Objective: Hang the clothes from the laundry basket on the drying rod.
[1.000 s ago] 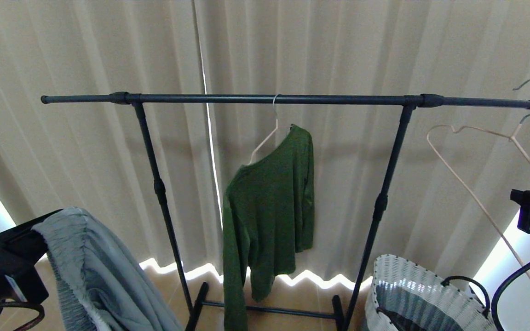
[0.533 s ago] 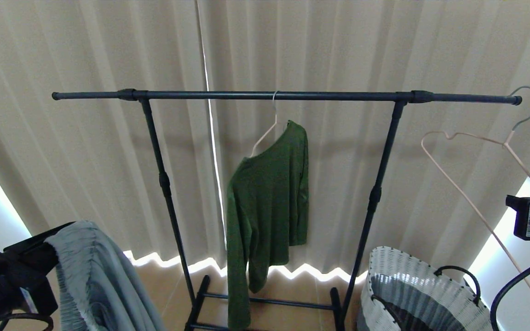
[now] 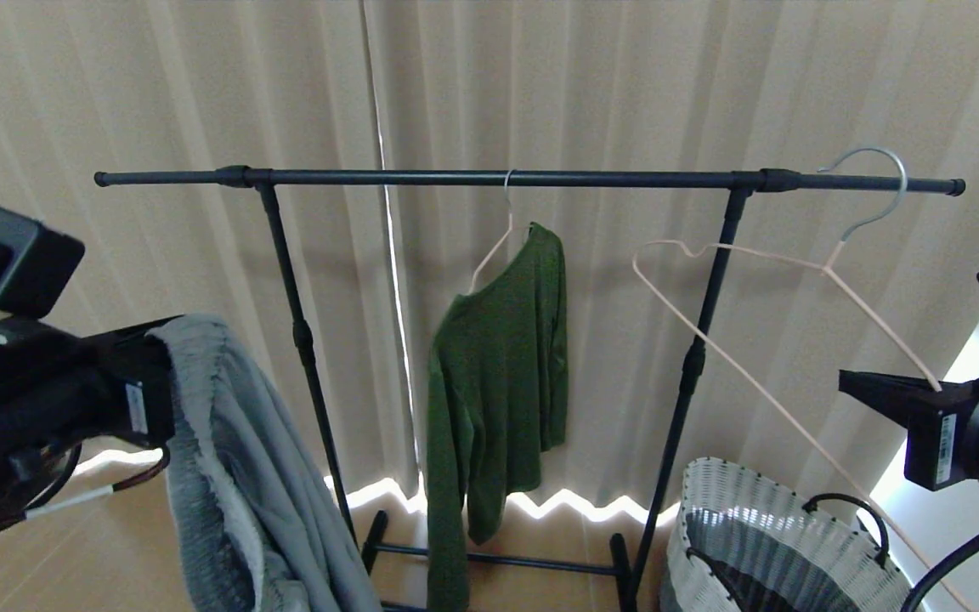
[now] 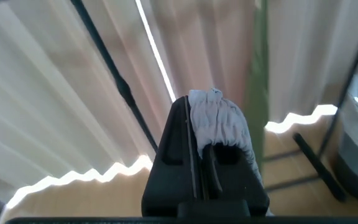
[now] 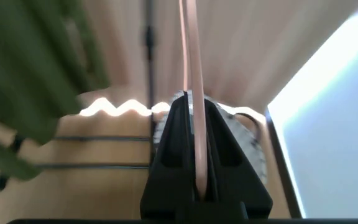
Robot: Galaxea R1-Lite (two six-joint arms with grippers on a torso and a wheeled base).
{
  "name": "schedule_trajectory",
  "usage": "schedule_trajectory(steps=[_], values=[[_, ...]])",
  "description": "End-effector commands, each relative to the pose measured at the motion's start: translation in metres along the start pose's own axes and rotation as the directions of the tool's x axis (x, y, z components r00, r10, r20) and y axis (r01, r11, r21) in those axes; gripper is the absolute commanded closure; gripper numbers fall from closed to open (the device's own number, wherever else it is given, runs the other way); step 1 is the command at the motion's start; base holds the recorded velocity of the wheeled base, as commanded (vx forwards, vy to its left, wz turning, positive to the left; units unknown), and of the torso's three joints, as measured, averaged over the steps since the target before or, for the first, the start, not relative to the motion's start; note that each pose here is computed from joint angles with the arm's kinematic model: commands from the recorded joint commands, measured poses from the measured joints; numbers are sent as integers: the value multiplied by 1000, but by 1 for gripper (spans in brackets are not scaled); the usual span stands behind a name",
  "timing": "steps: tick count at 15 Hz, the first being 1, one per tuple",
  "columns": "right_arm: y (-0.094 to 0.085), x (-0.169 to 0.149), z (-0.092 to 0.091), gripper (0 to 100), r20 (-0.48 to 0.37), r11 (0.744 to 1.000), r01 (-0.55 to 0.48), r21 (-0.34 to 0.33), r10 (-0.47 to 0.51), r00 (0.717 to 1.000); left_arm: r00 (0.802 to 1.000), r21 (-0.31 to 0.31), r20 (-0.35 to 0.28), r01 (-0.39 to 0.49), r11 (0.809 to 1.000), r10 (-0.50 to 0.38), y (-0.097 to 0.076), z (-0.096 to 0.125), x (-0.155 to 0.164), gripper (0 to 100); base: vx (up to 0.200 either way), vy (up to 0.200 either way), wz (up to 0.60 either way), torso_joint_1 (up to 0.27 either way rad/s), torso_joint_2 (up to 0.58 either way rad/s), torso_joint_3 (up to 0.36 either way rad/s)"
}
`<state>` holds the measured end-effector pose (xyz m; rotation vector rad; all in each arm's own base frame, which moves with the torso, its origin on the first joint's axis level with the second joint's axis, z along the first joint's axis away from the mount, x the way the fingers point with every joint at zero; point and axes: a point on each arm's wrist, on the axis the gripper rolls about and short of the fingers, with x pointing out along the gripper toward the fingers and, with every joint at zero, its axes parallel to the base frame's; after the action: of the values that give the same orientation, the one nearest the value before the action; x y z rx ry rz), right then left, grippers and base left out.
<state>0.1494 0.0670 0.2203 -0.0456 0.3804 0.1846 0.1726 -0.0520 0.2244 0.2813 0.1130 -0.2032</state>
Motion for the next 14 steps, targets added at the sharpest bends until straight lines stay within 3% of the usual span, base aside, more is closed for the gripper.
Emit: schedule_trajectory(steps=[1,4,5,9,14], values=[[5,-1,0,100,-6,996,-94,-6,94,996,998,2,-52,-23,1000,23,-3,16,34,100,0,0,0,0,0,0],[19,-5,-3,100,-28,961,-276,-17,275,961,998,-81,-49,-38,996,35,-15,34,57,100,0,0,0,0,0,0],[21,-5,-3,100,-31,956,-294,-14,293,956,998,-87,-51,-42,995,37,-17,35,60,100,0,0,0,0,0,0],[59,-14,-11,100,-92,871,-487,66,491,866,993,-124,-79,-93,988,83,-29,48,96,100,0,0,0,0,0,0],[91,-16,-11,100,-86,776,-630,40,631,771,989,-130,-97,-126,984,114,-34,53,117,100,0,0,0,0,0,0]])
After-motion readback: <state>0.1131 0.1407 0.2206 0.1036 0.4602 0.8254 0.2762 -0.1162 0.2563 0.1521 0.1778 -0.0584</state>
